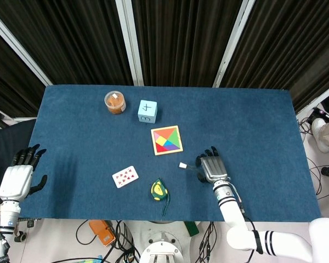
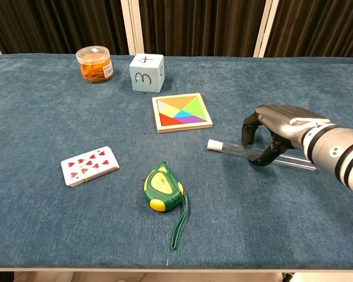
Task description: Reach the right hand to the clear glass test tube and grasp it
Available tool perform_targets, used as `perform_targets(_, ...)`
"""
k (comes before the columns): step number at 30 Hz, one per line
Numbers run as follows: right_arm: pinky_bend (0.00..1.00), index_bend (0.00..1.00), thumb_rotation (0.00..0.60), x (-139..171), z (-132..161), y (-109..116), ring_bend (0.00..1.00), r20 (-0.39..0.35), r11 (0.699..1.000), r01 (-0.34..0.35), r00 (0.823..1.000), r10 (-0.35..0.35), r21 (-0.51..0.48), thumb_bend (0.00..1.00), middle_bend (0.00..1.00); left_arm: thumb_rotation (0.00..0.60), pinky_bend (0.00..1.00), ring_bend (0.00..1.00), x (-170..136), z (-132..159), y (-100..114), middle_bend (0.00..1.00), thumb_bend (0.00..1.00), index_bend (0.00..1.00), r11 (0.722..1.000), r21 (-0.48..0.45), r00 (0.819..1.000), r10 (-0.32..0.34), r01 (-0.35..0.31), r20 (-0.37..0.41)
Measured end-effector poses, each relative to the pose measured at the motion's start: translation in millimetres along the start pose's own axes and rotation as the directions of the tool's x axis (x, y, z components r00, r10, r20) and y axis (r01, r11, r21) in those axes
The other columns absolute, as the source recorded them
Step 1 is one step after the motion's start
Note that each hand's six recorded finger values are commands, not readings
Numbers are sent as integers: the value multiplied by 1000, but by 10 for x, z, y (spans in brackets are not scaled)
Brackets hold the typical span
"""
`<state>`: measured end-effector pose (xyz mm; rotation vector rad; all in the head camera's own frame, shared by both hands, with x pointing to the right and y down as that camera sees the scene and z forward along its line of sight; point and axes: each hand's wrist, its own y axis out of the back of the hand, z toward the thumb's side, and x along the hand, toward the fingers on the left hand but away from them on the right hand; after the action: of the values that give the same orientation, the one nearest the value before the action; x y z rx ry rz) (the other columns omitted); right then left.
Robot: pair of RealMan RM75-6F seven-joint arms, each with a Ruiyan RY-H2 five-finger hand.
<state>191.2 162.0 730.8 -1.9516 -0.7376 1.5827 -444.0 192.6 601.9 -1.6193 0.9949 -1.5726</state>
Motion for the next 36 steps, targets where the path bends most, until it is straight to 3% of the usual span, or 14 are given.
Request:
perform_targets(12, 0, 585, 600, -52, 142, -42, 280, 2, 999, -20, 1000, 20, 31, 486, 502, 600, 37, 0, -5, -10, 9, 0, 372, 106, 1000, -10, 1000, -4, 4, -8)
perform_targets(16, 0, 639, 600, -53, 194, -11, 330, -8, 1000, -11, 1000, 11, 16, 600, 549, 600, 37, 0, -7, -11, 13, 0, 373, 106, 1000, -11, 1000, -4, 4, -7)
perform_targets(21, 0, 654, 600, -40, 220, 105, 345, -26, 999, 34, 999, -34, -22, 673, 561, 600, 37, 0, -11, -19, 13, 0, 372, 106, 1000, -17, 1000, -8, 7, -11)
perform_targets(36, 0, 698, 600, -11, 216, 565, 403, -67, 981, 106, 991, -118, -161, 689, 620, 600, 38, 0, -12, -23, 6, 0, 373, 106, 1000, -19, 1000, -19, 19, -18)
